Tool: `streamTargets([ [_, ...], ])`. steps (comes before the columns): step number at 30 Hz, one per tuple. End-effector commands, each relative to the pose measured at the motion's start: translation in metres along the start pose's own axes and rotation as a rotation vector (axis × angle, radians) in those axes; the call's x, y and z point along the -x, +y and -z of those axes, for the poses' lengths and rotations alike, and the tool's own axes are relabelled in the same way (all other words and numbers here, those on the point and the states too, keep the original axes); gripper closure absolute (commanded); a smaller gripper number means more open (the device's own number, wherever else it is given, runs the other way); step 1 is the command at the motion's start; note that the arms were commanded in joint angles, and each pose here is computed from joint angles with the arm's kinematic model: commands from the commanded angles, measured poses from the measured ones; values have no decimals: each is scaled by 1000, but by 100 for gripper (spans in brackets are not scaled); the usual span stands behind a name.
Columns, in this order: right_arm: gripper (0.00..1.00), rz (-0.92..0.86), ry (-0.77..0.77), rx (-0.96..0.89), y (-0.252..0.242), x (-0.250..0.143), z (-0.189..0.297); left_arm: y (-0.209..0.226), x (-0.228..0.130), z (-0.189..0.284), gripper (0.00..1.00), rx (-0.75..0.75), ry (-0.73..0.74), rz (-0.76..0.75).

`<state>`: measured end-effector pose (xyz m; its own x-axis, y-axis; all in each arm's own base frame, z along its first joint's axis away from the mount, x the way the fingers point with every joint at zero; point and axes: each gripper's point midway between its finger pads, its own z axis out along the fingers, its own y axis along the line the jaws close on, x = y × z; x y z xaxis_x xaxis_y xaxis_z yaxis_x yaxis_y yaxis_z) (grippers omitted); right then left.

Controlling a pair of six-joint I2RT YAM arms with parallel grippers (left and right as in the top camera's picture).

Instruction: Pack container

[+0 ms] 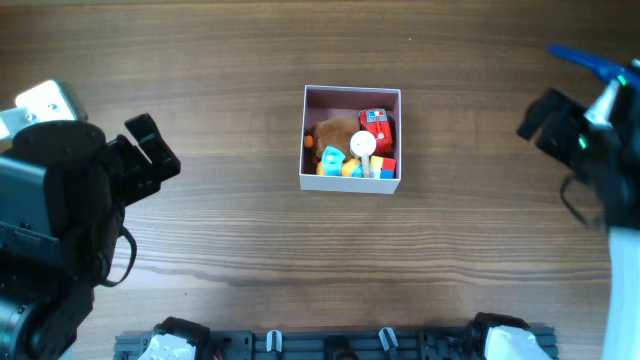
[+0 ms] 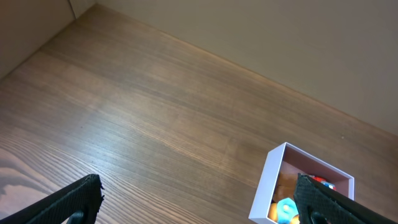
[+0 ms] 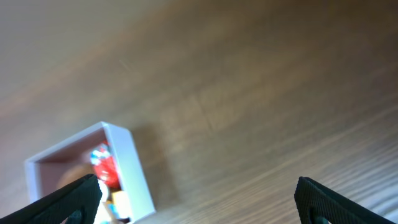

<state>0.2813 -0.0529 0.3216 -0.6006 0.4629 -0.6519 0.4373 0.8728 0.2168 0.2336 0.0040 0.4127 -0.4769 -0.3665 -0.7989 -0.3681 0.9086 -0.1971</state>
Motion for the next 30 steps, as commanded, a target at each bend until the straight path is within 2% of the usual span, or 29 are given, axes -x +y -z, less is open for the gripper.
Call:
streamTargets([
  [1,0,0,-158,73,0,1,58,4,4,2,0,17,-16,-4],
  [8,0,-18,-428,86,-18,1,105,4,4,2,0,17,-16,-4],
  [12,0,114,-512,193,-8,-23,95,4,4,2,0,17,-16,-4],
  [16,0,226,-485,282,0,-64,60,4,4,2,0,17,-16,-4],
  [21,0,239,-380,331,-7,-124,-3,4,4,2,0,17,-16,-4],
  [30,0,247,-379,402,-11,-173,-57,4,4,2,0,17,-16,-4],
])
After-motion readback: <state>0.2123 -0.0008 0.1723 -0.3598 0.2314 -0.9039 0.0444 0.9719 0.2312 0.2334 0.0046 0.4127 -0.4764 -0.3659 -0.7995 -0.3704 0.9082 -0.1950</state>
